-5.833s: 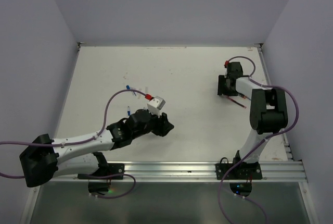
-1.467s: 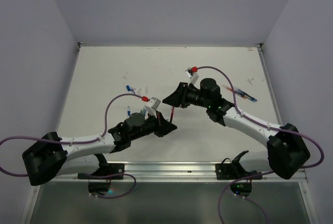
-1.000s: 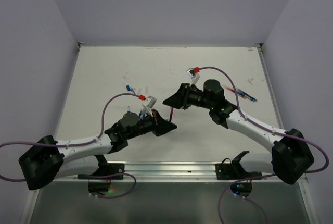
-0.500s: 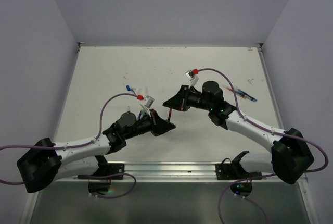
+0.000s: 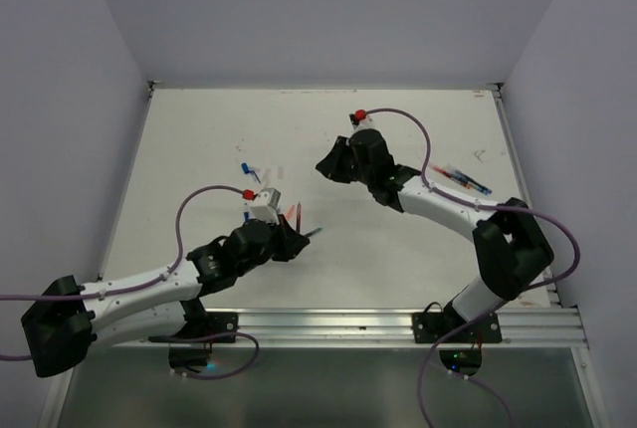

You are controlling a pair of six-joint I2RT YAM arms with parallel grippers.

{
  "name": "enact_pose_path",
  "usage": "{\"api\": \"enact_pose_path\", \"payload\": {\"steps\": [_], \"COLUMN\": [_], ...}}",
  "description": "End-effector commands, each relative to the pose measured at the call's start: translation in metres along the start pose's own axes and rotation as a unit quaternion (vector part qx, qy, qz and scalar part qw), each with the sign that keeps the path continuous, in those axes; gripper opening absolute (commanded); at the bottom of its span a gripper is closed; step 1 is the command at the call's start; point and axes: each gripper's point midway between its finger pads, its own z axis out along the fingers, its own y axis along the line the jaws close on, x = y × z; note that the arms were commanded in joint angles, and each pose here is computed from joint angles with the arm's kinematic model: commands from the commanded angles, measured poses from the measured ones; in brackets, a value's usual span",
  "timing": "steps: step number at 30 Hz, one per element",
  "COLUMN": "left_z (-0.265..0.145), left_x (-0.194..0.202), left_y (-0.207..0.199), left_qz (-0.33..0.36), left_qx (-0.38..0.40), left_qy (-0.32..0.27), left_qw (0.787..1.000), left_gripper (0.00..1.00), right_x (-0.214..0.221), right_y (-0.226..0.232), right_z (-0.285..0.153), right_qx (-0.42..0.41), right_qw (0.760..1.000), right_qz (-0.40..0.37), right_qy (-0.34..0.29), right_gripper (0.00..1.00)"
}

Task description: Open the pen caps

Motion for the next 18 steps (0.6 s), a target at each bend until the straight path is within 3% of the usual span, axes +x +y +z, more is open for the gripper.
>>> {"api": "enact_pose_path", "payload": {"steps": [1, 7, 10, 18], "left_z": [-0.011, -0.040, -0.058, -0.090], "left_x": [-0.010, -0.039, -0.065, -0.114], "left_y": [0.012, 0.047, 0.051, 0.031], "left_qz": [0.008, 0.014, 0.020, 0.055], "left_qx": [-0.018, -0.128, -0.168, -0.178], "left_qy": [-0.030, -0.083, -0.121, -0.174], "left_qw": [0.999, 0.988, 0.978, 0.967], "left_gripper": [0.00, 0.00, 0.00, 0.00], "right_x": [-0.021, 0.016, 0.020, 0.049], "right_y": [0.000, -0.008, -0.006, -0.018], "right_z": [0.025, 0.084, 0.100, 0.144], "right_qx": [0.030, 0.046, 0.037, 0.038], "right_qw": [0.999, 0.994, 0.995, 0.990], "right_qz": [-0.028, -0.033, -0.025, -0.011], "right_qy": [-0.020, 0.088, 0.094, 0.132], "right_gripper": [0.00, 0.00, 0.01, 0.03]}}
